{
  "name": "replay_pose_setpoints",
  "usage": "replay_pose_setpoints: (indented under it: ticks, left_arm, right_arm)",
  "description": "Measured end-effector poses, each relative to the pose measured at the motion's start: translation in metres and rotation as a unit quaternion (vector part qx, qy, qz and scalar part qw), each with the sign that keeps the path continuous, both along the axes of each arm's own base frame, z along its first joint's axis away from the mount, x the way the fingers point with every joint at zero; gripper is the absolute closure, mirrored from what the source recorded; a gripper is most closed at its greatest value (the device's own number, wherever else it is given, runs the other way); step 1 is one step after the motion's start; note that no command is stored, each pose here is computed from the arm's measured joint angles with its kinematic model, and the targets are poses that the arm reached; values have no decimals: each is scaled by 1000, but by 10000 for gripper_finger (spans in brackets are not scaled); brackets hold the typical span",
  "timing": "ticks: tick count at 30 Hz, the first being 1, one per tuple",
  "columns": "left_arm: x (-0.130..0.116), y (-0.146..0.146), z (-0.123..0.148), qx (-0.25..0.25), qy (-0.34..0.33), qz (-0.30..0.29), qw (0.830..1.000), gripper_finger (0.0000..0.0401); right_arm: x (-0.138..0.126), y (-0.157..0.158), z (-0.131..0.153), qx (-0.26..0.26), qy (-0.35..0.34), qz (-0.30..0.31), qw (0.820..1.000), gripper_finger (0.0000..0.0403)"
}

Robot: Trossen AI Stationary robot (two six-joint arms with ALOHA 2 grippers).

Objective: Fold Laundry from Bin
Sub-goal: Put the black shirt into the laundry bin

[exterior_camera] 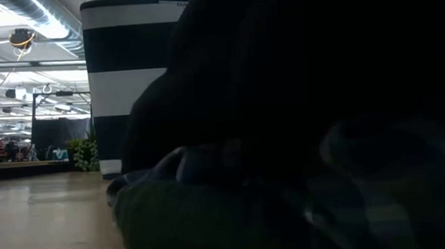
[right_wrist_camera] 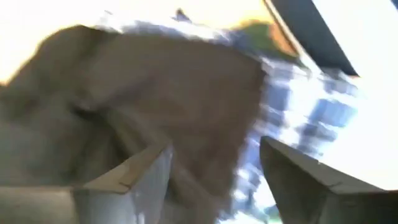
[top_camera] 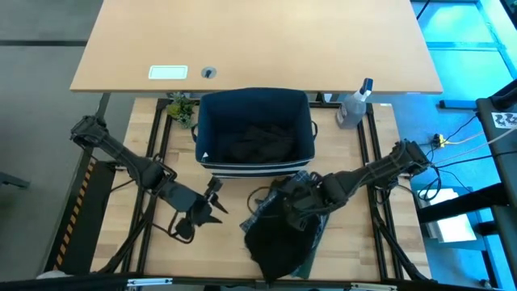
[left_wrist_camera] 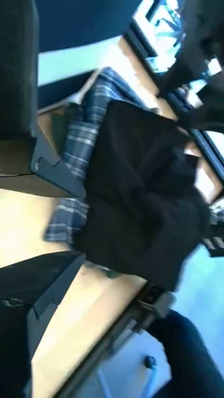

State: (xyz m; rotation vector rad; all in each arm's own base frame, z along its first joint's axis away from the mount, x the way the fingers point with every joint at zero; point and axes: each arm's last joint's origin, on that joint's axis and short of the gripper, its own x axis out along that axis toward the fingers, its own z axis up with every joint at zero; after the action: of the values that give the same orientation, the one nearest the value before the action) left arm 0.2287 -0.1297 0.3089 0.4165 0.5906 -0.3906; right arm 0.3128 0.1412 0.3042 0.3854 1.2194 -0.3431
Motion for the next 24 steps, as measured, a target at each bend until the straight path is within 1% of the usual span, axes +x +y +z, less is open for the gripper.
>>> replay_pose_setpoints:
  ticks: [2,4,6,9,10,11,12,14,17,20,24]
  left_arm:
    - [2,-5,-1,-9,-14,-6,1000,258]
    - [3,-9,-8,-10,-16,-11,1000,258]
    - [6,-13,-18,-9,-17,-14,1000,258]
    - [10,-17,-34,-8,-16,-14,1000,258]
    - [12,-18,-39,-10,-18,-14,1000,258]
    - [14,-20,-44,-12,-20,-14,1000,258]
    - [16,-21,-49,-11,-19,-14,1000,258]
    - [19,-23,-59,-12,-15,-12,1000,258]
    - [24,-26,-70,-19,1,-2,1000,258]
    - [27,-29,-79,-15,16,2,1000,258]
    - [29,-30,-82,-19,25,9,999,258]
  right_arm:
    - [-7,-4,-2,-16,37,-4,999,170]
    - [-11,-6,-9,-23,66,-3,998,208]
    - [-15,-7,-18,-28,92,-1,995,263]
    - [-23,-10,-30,-45,133,-11,990,359]
    - [-26,-11,-33,-51,148,-15,988,380]
    - [-28,-13,-37,-57,160,-18,985,390]
    - [-30,-14,-42,-62,172,-24,983,388]
    - [-34,-18,-53,-66,191,-35,979,375]
    - [-41,-22,-72,-53,230,-44,971,367]
    - [-46,-21,-94,-15,253,-44,966,375]
    - [-45,-14,-113,75,245,-40,966,396]
